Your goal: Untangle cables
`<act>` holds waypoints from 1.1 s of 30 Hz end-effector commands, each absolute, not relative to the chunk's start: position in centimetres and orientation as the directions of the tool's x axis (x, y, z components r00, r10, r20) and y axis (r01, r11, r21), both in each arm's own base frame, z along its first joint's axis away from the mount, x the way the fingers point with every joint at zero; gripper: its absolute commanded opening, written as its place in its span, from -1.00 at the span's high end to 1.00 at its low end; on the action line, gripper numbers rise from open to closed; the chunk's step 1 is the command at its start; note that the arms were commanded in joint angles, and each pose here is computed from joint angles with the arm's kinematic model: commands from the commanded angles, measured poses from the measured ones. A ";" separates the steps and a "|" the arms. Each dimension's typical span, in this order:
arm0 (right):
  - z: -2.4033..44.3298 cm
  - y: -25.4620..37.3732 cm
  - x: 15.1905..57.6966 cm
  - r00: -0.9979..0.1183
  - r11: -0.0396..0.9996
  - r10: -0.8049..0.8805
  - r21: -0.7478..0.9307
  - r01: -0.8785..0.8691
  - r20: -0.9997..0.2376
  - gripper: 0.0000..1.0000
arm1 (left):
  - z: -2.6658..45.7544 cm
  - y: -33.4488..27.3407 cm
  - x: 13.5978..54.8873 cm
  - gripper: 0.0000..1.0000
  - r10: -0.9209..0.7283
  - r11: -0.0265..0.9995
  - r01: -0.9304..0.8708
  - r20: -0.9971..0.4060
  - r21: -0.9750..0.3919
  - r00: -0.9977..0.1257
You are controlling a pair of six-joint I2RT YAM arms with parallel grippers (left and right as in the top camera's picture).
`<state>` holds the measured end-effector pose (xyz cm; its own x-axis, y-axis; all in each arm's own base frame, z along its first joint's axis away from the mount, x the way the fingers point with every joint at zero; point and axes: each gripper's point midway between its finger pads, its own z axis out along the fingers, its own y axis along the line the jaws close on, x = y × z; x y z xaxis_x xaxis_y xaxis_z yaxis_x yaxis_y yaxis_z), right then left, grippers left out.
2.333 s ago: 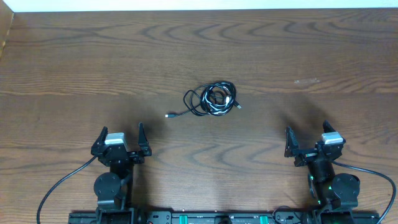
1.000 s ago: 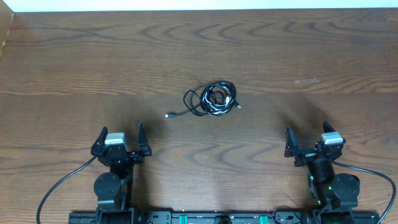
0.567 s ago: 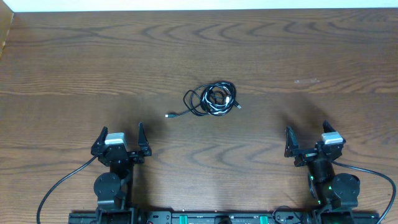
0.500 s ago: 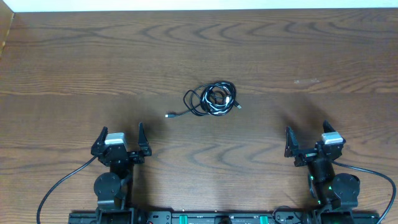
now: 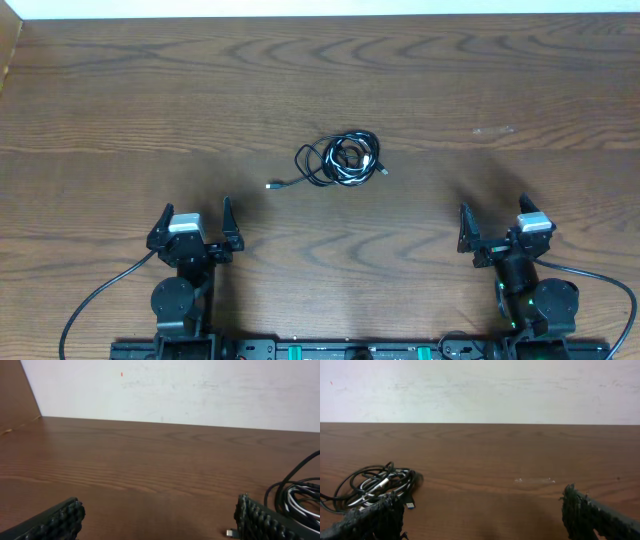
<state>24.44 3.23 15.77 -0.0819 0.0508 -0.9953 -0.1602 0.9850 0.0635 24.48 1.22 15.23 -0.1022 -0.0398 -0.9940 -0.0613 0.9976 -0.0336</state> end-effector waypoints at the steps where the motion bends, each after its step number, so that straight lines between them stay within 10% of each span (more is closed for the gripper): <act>1: 15.7 3.0 24.5 -0.081 0.987 0.040 0.052 -0.150 -0.996 -0.99 | 13.6 0.9 24.4 -0.95 -0.050 0.998 -0.048 -0.987 -0.043 -0.153; 33: 15.7 3.0 24.5 -0.082 0.987 0.040 0.052 -0.149 -0.996 -0.98 | 30.8 -2.5 31.7 -0.95 -0.180 0.969 0.117 -0.947 -0.217 -0.265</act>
